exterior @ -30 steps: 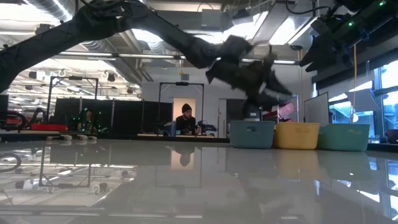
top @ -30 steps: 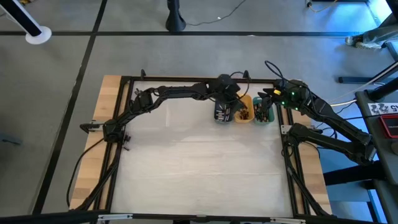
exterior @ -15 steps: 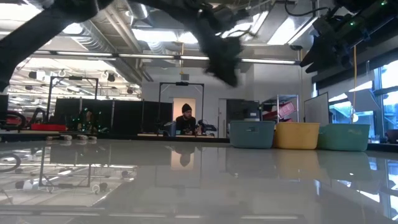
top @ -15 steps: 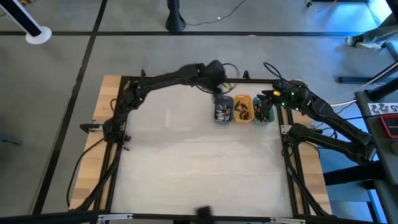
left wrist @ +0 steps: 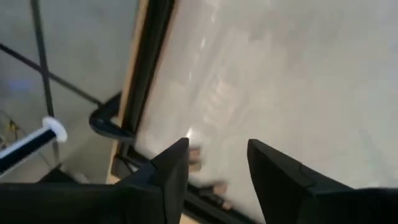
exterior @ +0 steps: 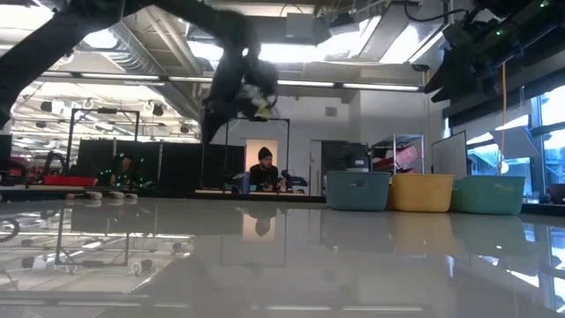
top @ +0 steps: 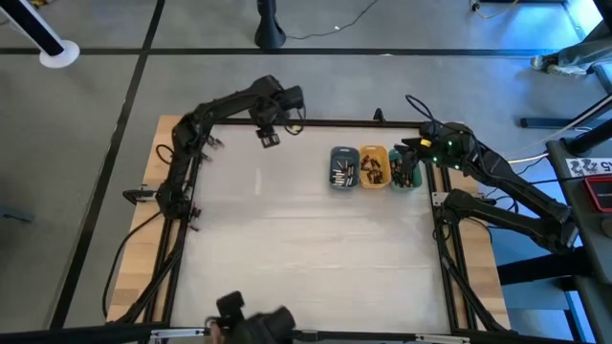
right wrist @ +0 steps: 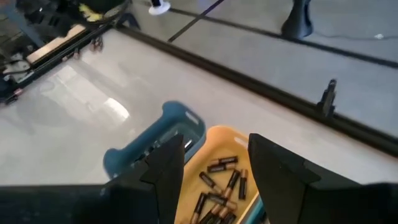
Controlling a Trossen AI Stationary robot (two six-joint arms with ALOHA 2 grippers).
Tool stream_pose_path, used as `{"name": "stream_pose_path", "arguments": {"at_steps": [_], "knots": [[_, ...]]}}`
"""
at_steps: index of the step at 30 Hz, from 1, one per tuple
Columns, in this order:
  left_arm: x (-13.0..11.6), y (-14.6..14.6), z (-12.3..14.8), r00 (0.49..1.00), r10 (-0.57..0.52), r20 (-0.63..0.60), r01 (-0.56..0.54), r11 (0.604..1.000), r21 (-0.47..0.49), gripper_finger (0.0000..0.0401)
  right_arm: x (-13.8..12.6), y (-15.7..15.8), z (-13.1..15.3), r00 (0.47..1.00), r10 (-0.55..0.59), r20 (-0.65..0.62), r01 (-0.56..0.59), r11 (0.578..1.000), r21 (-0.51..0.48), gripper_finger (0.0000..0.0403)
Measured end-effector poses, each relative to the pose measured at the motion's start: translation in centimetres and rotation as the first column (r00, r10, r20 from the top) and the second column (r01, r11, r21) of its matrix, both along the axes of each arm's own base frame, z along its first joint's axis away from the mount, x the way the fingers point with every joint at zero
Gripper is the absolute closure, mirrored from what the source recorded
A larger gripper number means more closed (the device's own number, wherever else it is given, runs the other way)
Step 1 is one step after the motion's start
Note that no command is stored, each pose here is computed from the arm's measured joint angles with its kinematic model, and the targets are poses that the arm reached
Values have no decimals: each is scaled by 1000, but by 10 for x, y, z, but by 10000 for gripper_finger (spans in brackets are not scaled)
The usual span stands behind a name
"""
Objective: Sort batteries
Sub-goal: Put the black battery into the green bin
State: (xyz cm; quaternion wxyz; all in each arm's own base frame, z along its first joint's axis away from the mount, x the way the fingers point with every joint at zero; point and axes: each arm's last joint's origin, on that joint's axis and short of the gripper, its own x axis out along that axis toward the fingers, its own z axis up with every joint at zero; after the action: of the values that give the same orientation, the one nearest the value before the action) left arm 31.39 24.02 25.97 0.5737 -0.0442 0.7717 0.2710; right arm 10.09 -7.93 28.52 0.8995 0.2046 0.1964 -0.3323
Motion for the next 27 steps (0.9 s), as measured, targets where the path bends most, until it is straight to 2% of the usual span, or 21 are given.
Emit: {"name": "stream_pose_path", "arguments": {"at_steps": [6,9,11,16,18,20,22,24,25,27], "knots": [[-42,18,-49,983,9,-186,-42,984,-174,246,-1,1,-3,1000,21,-23,-20,999,25,221],[-63,16,-70,966,32,-255,-94,968,-232,246,-1,2,-3,999,30,-34,-30,999,14,221],[-77,13,-74,964,56,-260,-120,964,-236,246,-1,1,-3,999,29,-38,-29,1000,9,221],[-108,0,-75,981,87,-175,-117,979,-167,246,-1,0,-1,999,4,-43,-5,999,-34,221],[-118,-5,-73,984,98,-148,-115,987,-110,246,0,-1,0,999,4,-39,-6,999,-48,221],[-126,-7,-75,980,154,-128,-159,987,-31,246,0,-1,2,1000,5,-26,-7,998,-64,221],[-134,-8,-78,961,252,-113,-250,968,37,246,1,-2,4,1000,7,-10,-8,997,-82,221],[-141,-7,-83,926,368,-88,-361,929,81,246,3,-3,6,1000,9,8,-8,995,-101,221],[-144,-6,-85,910,406,-81,-399,913,88,246,4,-4,6,1000,10,13,-8,994,-105,221],[-149,-5,-91,905,417,-86,-413,909,62,246,6,-6,6,1000,12,17,-10,994,-106,221]]}}
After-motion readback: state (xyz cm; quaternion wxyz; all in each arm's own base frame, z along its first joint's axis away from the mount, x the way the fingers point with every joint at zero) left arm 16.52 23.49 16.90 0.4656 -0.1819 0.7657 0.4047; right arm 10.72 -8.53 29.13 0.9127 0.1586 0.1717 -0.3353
